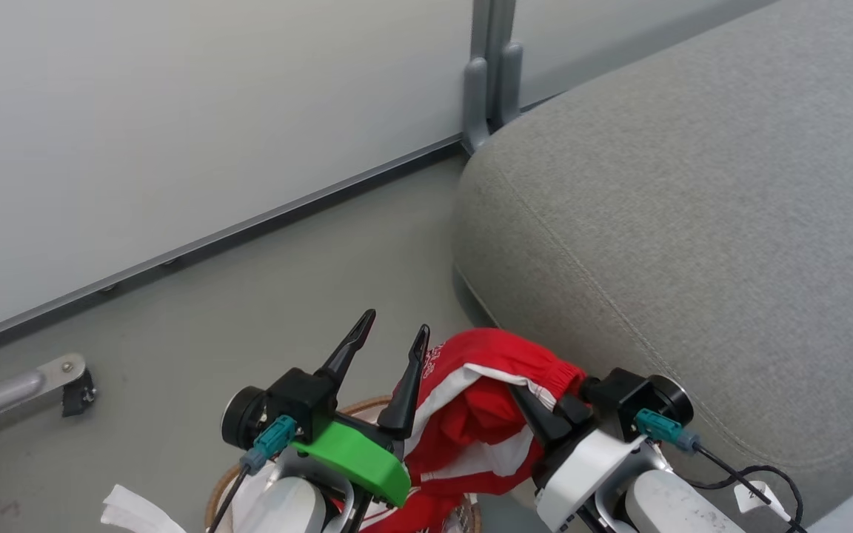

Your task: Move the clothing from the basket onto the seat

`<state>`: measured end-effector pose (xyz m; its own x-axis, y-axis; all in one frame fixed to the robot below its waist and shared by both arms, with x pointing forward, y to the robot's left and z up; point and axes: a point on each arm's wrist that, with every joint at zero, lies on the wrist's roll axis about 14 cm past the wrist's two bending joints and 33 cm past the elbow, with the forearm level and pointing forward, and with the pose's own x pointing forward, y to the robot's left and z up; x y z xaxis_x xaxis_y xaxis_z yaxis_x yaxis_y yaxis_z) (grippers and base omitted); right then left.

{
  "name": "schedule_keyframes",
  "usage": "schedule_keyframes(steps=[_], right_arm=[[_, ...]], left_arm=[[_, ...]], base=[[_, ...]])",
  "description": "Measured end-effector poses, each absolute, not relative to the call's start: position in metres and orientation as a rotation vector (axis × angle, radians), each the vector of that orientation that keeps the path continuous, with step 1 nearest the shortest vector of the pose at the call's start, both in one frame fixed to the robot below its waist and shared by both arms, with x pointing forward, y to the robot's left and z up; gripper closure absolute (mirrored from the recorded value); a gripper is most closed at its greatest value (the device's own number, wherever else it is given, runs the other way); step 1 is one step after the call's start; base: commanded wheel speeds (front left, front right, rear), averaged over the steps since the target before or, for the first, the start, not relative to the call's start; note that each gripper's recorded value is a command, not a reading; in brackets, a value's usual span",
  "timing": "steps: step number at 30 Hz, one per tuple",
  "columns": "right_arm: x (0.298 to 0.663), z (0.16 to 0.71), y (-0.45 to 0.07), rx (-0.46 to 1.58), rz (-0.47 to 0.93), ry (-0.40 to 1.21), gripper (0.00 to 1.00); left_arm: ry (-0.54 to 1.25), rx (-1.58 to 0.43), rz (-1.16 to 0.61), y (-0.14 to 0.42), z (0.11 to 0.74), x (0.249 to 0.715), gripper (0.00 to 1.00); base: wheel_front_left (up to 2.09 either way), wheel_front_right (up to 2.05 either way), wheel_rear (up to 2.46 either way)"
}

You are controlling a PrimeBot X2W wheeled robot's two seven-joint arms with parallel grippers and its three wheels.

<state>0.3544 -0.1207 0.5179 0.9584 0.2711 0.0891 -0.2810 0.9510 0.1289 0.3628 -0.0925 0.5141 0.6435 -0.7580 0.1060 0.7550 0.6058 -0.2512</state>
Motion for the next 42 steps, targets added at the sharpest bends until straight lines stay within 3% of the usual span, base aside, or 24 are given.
schedule_keyframes(steps=[13,21,31,38,42], right_arm=[[0.346,0.543,-0.213,0.074,0.017,-0.141,1.0],[0.391,0.613,-0.265,-0.213,0.007,-0.253,1.0],[0.454,0.705,-0.351,-0.583,-0.115,-0.327,1.0],[0.504,0.698,-0.383,-0.643,-0.181,-0.265,1.0],[0.527,0.658,-0.397,-0.623,-0.203,-0.168,1.0]], left_arm=[[0.026,-0.317,-1.148,-0.169,0.518,0.332,0.0],[0.042,-0.341,-1.183,-0.175,0.504,0.348,0.0],[0.094,-0.34,-1.187,-0.168,0.465,0.377,0.0],[0.148,-0.342,-1.126,-0.148,0.429,0.403,0.0],[0.164,-0.346,-1.085,-0.136,0.416,0.416,0.0]], base=[[0.0,0.0,0.0],[0.0,0.0,0.0],[0.0,0.0,0.0],[0.0,0.0,0.0],[0.0,0.0,0.0]])
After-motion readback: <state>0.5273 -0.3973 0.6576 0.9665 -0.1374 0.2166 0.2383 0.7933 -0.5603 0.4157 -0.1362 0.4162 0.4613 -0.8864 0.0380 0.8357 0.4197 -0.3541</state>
